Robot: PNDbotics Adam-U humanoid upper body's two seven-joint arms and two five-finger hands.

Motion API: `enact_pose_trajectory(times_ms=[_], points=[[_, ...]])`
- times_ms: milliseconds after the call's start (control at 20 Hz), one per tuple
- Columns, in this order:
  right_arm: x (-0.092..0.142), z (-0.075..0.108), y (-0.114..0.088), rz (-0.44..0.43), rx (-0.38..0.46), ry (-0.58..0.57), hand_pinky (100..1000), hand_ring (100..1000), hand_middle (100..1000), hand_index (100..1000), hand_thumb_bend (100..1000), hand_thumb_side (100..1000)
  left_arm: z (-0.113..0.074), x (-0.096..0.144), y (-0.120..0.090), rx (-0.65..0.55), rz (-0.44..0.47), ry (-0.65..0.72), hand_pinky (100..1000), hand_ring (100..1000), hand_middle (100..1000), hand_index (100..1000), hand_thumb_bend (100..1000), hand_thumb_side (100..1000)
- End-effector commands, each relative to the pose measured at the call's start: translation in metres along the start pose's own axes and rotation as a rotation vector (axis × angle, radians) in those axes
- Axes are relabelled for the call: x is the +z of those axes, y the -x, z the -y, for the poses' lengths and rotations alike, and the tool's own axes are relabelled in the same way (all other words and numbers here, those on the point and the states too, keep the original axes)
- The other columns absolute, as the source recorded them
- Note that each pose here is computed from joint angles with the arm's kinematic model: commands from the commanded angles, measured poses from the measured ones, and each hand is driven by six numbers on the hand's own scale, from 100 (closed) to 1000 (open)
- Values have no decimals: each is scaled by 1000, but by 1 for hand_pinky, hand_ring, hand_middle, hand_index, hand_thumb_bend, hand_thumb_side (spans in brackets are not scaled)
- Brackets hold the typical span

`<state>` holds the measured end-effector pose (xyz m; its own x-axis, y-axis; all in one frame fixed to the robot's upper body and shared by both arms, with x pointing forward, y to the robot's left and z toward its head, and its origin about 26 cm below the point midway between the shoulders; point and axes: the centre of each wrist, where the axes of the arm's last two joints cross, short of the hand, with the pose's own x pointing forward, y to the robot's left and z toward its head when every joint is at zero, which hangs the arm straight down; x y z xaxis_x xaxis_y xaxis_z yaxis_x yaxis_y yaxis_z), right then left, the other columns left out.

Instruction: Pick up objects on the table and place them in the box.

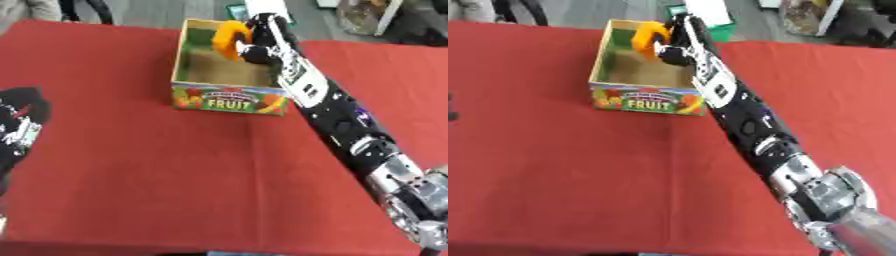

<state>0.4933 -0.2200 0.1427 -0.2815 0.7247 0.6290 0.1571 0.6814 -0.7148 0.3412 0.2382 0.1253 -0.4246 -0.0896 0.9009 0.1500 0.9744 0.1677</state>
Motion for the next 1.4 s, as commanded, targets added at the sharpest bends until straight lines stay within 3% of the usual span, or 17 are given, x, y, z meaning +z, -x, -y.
enact_pose_trajectory(times_ms=[50, 150, 300, 550, 700, 1000, 1200, 1400], points=[[-6, 13, -2, 11, 54, 10, 632, 684, 596, 684, 470, 130, -1, -5, -8, -1, 32, 3, 723, 818, 704, 643, 566, 395], [-6, 15, 0, 9, 60, 15, 668, 739, 702, 778, 529, 231, -1, -4, -8, 0, 32, 2, 723, 818, 704, 643, 567, 395], [-6, 21, 1, 10, 39, 37, 686, 765, 756, 820, 545, 257, -2, -4, -7, -1, 30, 0, 723, 818, 704, 643, 567, 394], [-5, 48, -4, 56, -29, 72, 667, 742, 703, 798, 496, 181, -4, -2, -6, -5, 24, -14, 723, 818, 704, 643, 568, 394], [1, 77, -5, 102, -80, 82, 646, 708, 658, 786, 380, 119, -7, 0, -4, -9, 18, -25, 723, 817, 704, 642, 568, 394], [38, 134, 8, 137, -144, 114, 644, 708, 662, 788, 335, 129, -10, 3, -2, -17, 12, -44, 722, 817, 703, 642, 569, 393], [63, 147, 27, 74, -197, 157, 638, 703, 657, 786, 322, 137, -11, 4, -1, -18, 8, -51, 723, 817, 704, 643, 568, 393], [83, 145, 47, -4, -282, 204, 632, 697, 648, 786, 309, 142, -12, 5, 0, -17, 5, -58, 723, 817, 704, 643, 568, 393]])
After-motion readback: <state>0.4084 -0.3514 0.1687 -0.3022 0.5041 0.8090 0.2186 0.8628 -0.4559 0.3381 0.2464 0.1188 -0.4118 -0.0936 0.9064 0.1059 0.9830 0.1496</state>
